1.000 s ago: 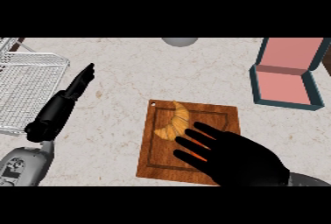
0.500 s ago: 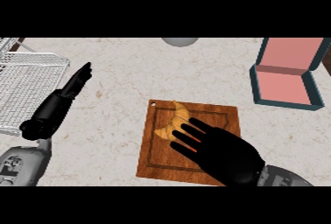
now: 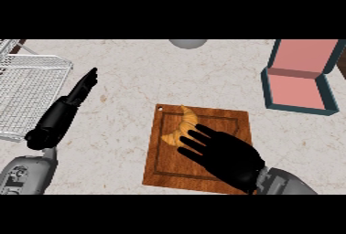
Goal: Pick the squash from the cutting board and place it in the cardboard box
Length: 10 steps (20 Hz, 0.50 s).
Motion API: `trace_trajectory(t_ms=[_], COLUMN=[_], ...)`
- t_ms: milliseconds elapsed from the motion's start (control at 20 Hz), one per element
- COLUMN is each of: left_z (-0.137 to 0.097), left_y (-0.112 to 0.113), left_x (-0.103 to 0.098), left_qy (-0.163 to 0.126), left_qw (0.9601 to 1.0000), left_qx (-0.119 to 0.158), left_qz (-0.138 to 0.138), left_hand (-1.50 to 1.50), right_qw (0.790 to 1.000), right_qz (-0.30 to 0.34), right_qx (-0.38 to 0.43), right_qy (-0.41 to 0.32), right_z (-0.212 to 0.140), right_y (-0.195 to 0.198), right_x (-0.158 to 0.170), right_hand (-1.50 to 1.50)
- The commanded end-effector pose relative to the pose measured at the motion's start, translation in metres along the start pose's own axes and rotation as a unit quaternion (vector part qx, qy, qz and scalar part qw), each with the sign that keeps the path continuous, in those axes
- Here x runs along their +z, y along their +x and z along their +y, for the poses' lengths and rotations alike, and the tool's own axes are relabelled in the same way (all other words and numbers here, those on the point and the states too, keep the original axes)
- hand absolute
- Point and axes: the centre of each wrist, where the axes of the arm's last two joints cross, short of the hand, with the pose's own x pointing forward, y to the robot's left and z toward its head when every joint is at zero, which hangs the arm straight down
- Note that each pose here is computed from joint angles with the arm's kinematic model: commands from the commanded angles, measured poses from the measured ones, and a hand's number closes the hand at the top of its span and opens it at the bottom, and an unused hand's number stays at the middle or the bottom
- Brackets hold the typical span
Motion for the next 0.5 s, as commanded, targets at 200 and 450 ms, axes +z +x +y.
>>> trace_trajectory(t_ms=[200, 450], left_z=[-0.003, 0.000], left_y=[0.003, -0.003], left_x=[-0.001, -0.015], left_qy=[0.004, -0.004], left_qw=[1.0000, 1.0000], left_qx=[0.003, 0.004], left_qz=[-0.006, -0.002], left_hand=[0.00, 0.00], right_qw=[0.999, 0.999], right_qz=[0.030, 0.027], right_qx=[0.026, 0.001], right_qy=[0.007, 0.021], right_z=[0.028, 0.030], right_y=[-0.013, -0.017], right_x=[0.000, -0.034], right_hand=[-1.50, -1.50])
